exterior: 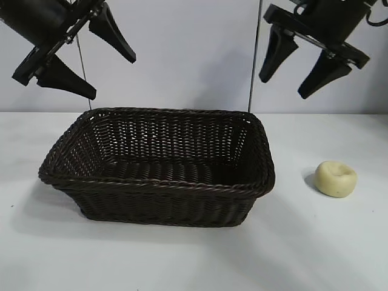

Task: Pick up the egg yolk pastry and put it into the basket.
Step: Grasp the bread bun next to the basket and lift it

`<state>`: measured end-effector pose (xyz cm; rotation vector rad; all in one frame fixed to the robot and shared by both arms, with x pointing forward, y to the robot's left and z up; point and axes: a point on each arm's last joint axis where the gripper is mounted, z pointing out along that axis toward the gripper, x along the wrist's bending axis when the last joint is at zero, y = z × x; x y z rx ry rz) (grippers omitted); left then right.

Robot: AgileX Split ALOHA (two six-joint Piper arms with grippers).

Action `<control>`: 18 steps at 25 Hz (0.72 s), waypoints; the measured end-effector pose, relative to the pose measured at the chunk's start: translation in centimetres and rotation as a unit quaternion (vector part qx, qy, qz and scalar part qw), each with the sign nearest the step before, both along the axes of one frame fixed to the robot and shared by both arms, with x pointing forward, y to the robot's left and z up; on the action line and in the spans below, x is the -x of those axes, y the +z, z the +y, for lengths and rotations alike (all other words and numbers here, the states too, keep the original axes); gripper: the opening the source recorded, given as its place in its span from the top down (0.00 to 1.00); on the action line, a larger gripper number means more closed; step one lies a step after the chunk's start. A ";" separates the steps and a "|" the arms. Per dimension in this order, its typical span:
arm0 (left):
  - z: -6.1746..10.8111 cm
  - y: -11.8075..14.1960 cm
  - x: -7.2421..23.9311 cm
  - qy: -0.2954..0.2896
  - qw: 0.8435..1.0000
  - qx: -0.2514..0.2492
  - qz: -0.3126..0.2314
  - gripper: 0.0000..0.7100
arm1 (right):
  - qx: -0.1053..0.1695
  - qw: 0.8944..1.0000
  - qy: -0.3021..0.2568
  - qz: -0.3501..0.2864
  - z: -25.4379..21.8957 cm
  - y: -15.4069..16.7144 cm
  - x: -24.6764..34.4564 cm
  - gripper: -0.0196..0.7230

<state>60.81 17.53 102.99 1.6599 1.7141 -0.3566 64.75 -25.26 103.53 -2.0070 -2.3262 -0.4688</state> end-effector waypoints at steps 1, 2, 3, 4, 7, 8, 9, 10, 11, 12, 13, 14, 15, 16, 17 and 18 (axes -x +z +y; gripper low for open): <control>0.0 0.0 0.0 0.000 1.000 0.000 0.000 0.20 | 0.011 1.000 -0.002 0.002 -0.2 -0.2 0.0 0.25; 0.0 0.0 0.0 -0.001 1.000 0.000 -0.001 0.20 | 0.020 1.000 -0.005 0.007 -0.4 -0.4 0.1 0.25; 0.0 0.0 0.0 -0.001 1.000 0.000 -0.001 0.20 | 0.031 0.999 -0.007 0.012 -0.6 -0.7 0.2 0.25; 0.0 0.0 0.0 -0.001 1.000 0.000 -0.001 0.20 | 0.040 0.999 -0.008 0.019 -0.7 -1.2 0.3 0.25; 0.0 0.0 0.0 -0.001 1.000 0.000 -0.001 0.20 | 0.056 0.997 -0.010 0.046 -1.0 -3.4 0.3 0.25; 0.0 0.0 0.0 -0.001 1.000 -0.001 -0.001 0.20 | 0.060 0.997 -0.011 0.054 -1.0 -4.4 0.1 0.25; 0.0 0.0 0.0 -0.001 1.000 -0.001 -0.001 0.20 | 0.062 0.996 -0.012 0.057 -1.1 -5.5 -0.1 0.25; 0.0 0.0 0.0 -0.001 1.000 -0.001 -0.001 0.20 | 0.063 0.996 -0.014 0.057 -1.1 -6.3 -0.4 0.25; 0.0 0.0 0.0 -0.001 1.000 -0.001 -0.001 0.20 | 0.064 0.996 -0.015 0.060 -1.1 -7.2 -0.7 0.25; 0.0 0.0 0.0 -0.001 1.000 -0.001 -0.001 0.20 | 0.065 0.996 -0.017 0.062 -1.1 -8.0 -0.9 0.25; 0.0 0.0 0.0 -0.002 1.000 -0.001 -0.002 0.20 | 0.066 0.996 -0.017 0.064 -1.1 -8.6 -1.1 0.25; 0.0 0.0 0.0 -0.003 1.000 -0.001 -0.002 0.20 | 0.068 0.995 -0.017 0.069 -1.1 -9.2 -1.2 0.25; 0.0 0.0 0.0 -0.003 1.000 -0.001 -0.002 0.20 | 0.069 0.995 -0.016 0.076 -1.1 -9.8 -1.3 0.25; 0.0 0.0 0.0 -0.003 1.000 -0.001 -0.002 0.20 | 0.069 0.994 -0.016 0.082 -1.1 -10.4 -1.4 0.25; 0.0 0.0 0.0 -0.003 1.000 -0.001 -0.002 0.20 | 0.069 0.994 -0.017 0.086 -1.2 -10.9 -1.4 0.25; 0.0 0.0 0.0 -0.003 1.000 -0.001 -0.002 0.20 | 0.070 0.993 -0.018 0.091 -1.2 -11.3 -1.5 0.25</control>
